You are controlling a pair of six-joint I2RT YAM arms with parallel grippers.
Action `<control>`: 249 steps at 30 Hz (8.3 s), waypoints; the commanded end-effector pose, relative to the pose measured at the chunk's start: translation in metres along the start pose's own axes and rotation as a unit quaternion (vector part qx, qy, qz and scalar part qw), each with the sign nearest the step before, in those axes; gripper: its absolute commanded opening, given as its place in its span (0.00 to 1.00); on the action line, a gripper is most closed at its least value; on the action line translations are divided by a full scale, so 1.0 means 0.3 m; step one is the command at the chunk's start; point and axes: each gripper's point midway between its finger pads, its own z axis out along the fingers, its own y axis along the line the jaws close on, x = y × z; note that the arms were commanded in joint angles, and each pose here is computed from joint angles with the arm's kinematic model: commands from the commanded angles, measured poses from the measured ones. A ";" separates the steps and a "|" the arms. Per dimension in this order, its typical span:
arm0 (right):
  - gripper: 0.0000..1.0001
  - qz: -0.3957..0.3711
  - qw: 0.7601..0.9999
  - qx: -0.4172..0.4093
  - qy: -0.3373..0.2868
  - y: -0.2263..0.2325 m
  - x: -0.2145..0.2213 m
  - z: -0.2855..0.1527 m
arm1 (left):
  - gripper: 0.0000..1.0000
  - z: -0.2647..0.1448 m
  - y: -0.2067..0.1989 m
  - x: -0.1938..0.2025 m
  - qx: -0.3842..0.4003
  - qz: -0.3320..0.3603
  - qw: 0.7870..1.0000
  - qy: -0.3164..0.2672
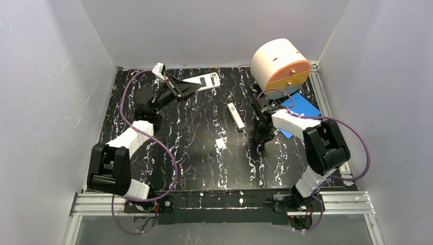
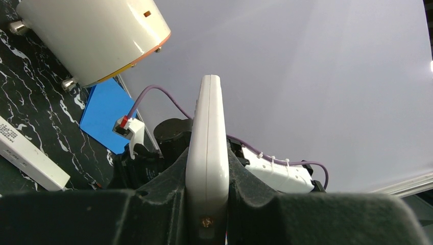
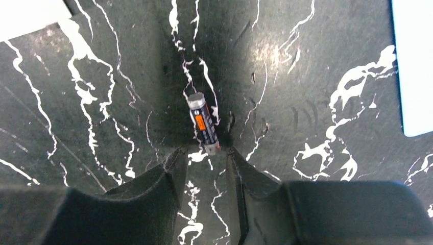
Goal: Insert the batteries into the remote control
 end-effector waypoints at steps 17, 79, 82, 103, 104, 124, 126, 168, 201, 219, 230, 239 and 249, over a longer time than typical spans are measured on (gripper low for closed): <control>0.11 -0.018 0.999 0.011 -0.049 -0.019 -0.060 0.037 | 0.00 -0.016 -0.033 0.025 0.010 0.006 1.000 0.013; 0.38 0.132 0.940 -0.302 -0.083 0.412 -0.379 -0.536 | 0.00 0.071 0.298 0.359 -0.061 -0.093 0.980 0.166; 0.38 0.138 0.940 -0.298 -0.094 0.402 -0.392 -0.553 | 0.00 0.076 0.294 0.355 -0.060 -0.092 0.980 0.165; 0.86 0.191 0.828 -0.430 -0.304 0.398 -0.478 -0.753 | 0.00 0.058 0.287 0.254 -0.163 -0.244 0.954 0.068; 0.86 0.187 0.831 -0.426 -0.304 0.397 -0.478 -0.744 | 0.00 0.062 0.281 0.248 -0.160 -0.239 0.955 0.068; 0.84 0.200 0.790 -0.488 -0.313 0.457 -0.504 -0.709 | 0.00 0.091 0.114 0.182 -0.116 -0.283 0.951 0.052; 0.84 0.201 0.781 -0.500 -0.316 0.466 -0.509 -0.718 | 0.00 0.088 0.101 0.181 -0.112 -0.287 0.950 0.051; 0.85 0.209 0.740 -0.552 -0.321 0.497 -0.520 -0.806 | 0.00 0.068 0.053 0.184 -0.092 -0.294 0.950 0.050; 0.44 0.267 0.717 -0.575 -0.289 0.516 -0.568 -0.767 | 0.00 0.083 -0.043 0.176 -0.042 -0.283 0.956 0.071; 0.87 0.221 0.696 -0.590 -0.344 0.461 -0.545 -0.897 | 0.00 0.112 -0.031 0.144 -0.019 -0.166 0.984 0.057; 0.90 0.207 0.694 -0.594 -0.350 0.399 -0.499 -0.938 | 0.00 0.098 -0.048 0.185 -0.002 -0.071 0.992 0.102; 0.72 0.152 0.732 -0.577 -0.330 0.428 -0.485 -0.897 | 0.00 0.091 -0.096 0.203 0.020 -0.052 0.989 0.136; 0.33 0.168 0.739 -0.572 -0.312 0.431 -0.494 -0.860 | 0.00 0.080 -0.113 0.218 0.029 -0.040 0.987 0.154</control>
